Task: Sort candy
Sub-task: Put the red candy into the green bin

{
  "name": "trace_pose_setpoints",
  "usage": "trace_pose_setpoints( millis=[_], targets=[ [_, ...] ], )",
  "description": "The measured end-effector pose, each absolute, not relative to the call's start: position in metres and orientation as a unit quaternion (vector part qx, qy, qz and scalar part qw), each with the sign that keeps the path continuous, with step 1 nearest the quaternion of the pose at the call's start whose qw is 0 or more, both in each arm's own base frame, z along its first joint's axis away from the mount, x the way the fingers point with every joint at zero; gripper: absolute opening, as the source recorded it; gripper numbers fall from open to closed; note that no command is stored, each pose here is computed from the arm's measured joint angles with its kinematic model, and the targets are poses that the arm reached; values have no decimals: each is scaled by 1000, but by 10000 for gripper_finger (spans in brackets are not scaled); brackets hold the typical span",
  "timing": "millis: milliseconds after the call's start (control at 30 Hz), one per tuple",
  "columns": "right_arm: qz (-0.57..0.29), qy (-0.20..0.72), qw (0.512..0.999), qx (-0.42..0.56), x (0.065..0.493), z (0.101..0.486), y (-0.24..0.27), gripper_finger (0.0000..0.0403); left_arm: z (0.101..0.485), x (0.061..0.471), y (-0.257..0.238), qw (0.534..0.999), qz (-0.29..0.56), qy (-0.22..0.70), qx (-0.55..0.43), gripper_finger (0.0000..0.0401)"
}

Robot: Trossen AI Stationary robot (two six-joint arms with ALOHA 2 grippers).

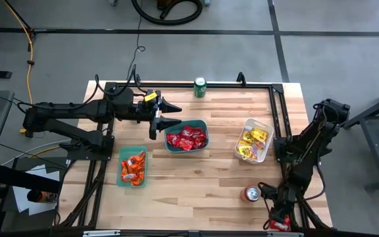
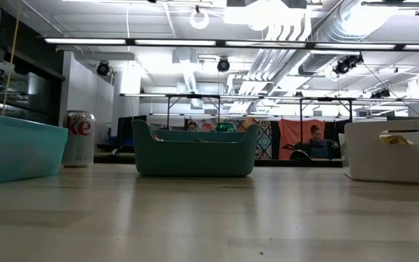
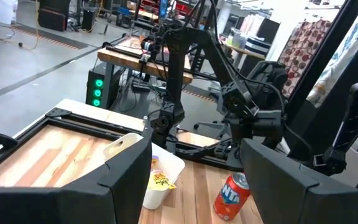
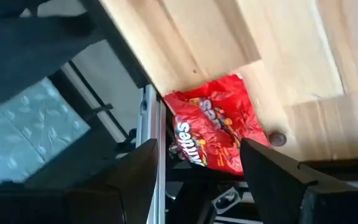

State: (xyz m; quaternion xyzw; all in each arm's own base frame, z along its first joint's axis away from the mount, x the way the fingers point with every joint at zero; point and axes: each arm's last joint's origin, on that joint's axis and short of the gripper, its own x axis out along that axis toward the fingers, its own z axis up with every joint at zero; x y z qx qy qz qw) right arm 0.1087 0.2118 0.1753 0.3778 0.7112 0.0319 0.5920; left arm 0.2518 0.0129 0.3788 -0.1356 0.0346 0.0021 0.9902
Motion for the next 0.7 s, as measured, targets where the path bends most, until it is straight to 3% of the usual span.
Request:
trace_pose_setpoints(
  millis=[167,433,700],
  targets=[
    [90,709,617,331,102,176,216,224,379,252,13,990,5,34,-136,232],
    [111,663,686,278,88,175,222,224,379,252,14,990,27,32,-134,232],
    [106,666,690,263,85,167,226,224,379,252,15,991,29,31,-131,232]
  ],
)
